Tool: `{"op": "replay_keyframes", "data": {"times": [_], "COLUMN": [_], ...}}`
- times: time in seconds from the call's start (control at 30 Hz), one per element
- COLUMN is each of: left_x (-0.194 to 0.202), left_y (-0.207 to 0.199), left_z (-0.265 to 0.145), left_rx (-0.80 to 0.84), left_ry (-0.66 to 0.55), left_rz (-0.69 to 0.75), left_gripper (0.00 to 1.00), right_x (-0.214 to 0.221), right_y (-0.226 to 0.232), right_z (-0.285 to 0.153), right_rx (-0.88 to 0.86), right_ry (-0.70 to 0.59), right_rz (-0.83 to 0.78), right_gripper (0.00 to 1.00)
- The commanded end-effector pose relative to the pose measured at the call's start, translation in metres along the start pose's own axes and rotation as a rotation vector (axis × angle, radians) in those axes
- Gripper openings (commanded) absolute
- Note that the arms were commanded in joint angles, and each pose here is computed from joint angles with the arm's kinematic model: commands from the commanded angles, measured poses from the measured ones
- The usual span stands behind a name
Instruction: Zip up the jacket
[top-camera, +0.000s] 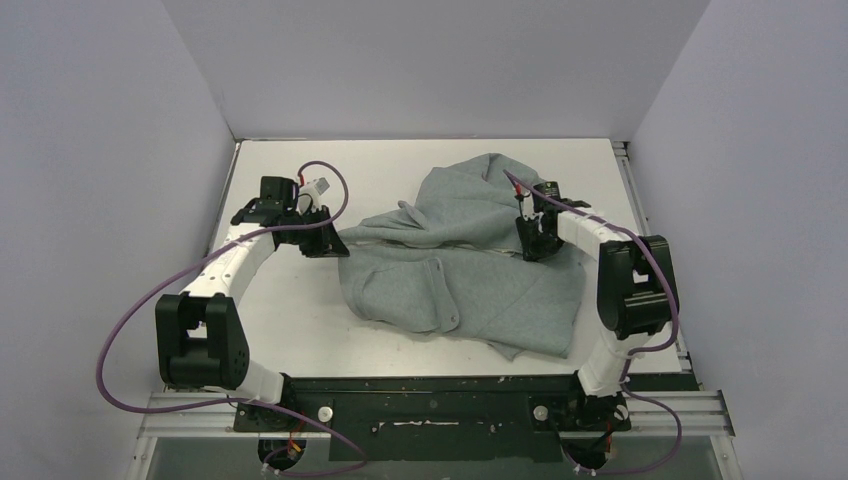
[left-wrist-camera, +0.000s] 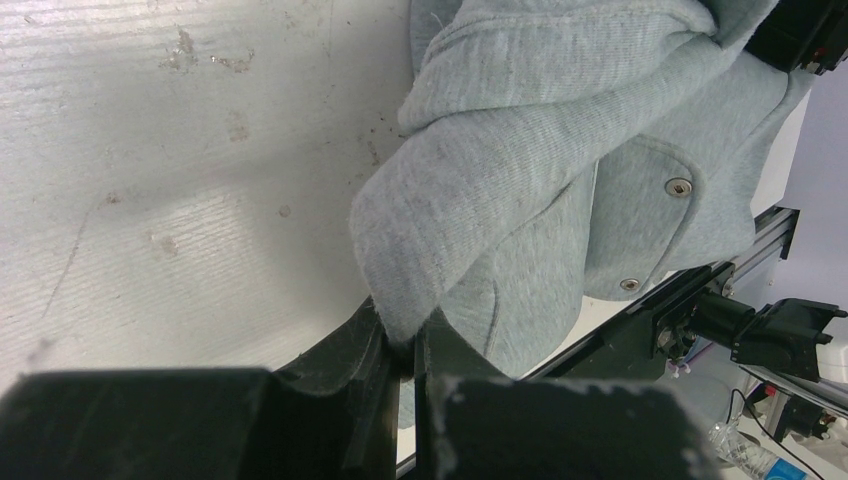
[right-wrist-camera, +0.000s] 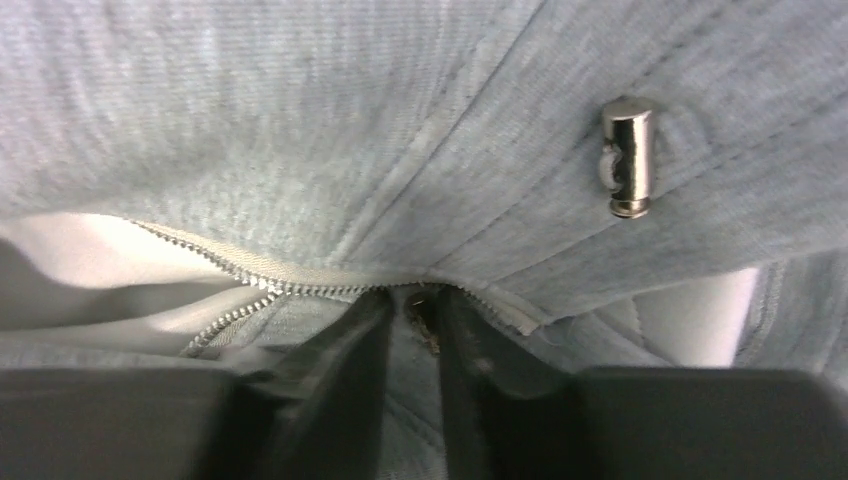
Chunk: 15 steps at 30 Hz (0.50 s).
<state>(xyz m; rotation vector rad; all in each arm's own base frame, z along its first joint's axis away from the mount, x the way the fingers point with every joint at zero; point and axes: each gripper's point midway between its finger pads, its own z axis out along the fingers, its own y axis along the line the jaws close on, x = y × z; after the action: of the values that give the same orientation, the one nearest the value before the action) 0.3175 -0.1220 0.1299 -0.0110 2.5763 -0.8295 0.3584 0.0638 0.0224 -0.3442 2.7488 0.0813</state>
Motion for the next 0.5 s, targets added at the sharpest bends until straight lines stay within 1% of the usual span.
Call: {"op": "replay_keyframes", "data": {"times": [0.0, 0.07, 0.1, 0.17, 0.27, 0.37, 0.47], "left_x": [-0.012, -0.012, -0.011, -0.011, -0.01, -0.011, -0.011], "left_y": [-0.007, -0.008, -0.008, -0.008, -0.008, -0.008, -0.007], "left_z": [-0.002, -0.003, -0.003, -0.004, -0.005, -0.006, -0.006], "left_rx": [0.026, 0.026, 0.027, 0.027, 0.026, 0.025, 0.024], "left_ry": [-0.041, -0.041, -0.041, -0.039, -0.042, -0.048, -0.051], "left_rz": [0.024, 0.025, 0.026, 0.024, 0.024, 0.022, 0.021], "left_gripper": [0.0, 0.0, 0.0, 0.0, 0.0, 0.0, 0.0], "right_x": [0.015, -0.002, -0.012, -0.036, -0.065, -0.077, -0.077], "right_y": [-0.009, -0.008, -0.007, -0.009, -0.024, -0.049, -0.073], "right_z": [0.006, -0.007, -0.015, -0.038, -0.076, -0.108, -0.127], "right_rx": [0.063, 0.048, 0.026, -0.025, -0.048, -0.005, 0.055], "right_ry": [0.012, -0.075, -0.129, -0.259, -0.426, -0.534, -0.599], "right_rz": [0.043, 0.067, 0.09, 0.153, 0.239, 0.303, 0.361], "right_gripper": [0.12, 0.03, 0.0, 0.0, 0.0, 0.0, 0.0]}}
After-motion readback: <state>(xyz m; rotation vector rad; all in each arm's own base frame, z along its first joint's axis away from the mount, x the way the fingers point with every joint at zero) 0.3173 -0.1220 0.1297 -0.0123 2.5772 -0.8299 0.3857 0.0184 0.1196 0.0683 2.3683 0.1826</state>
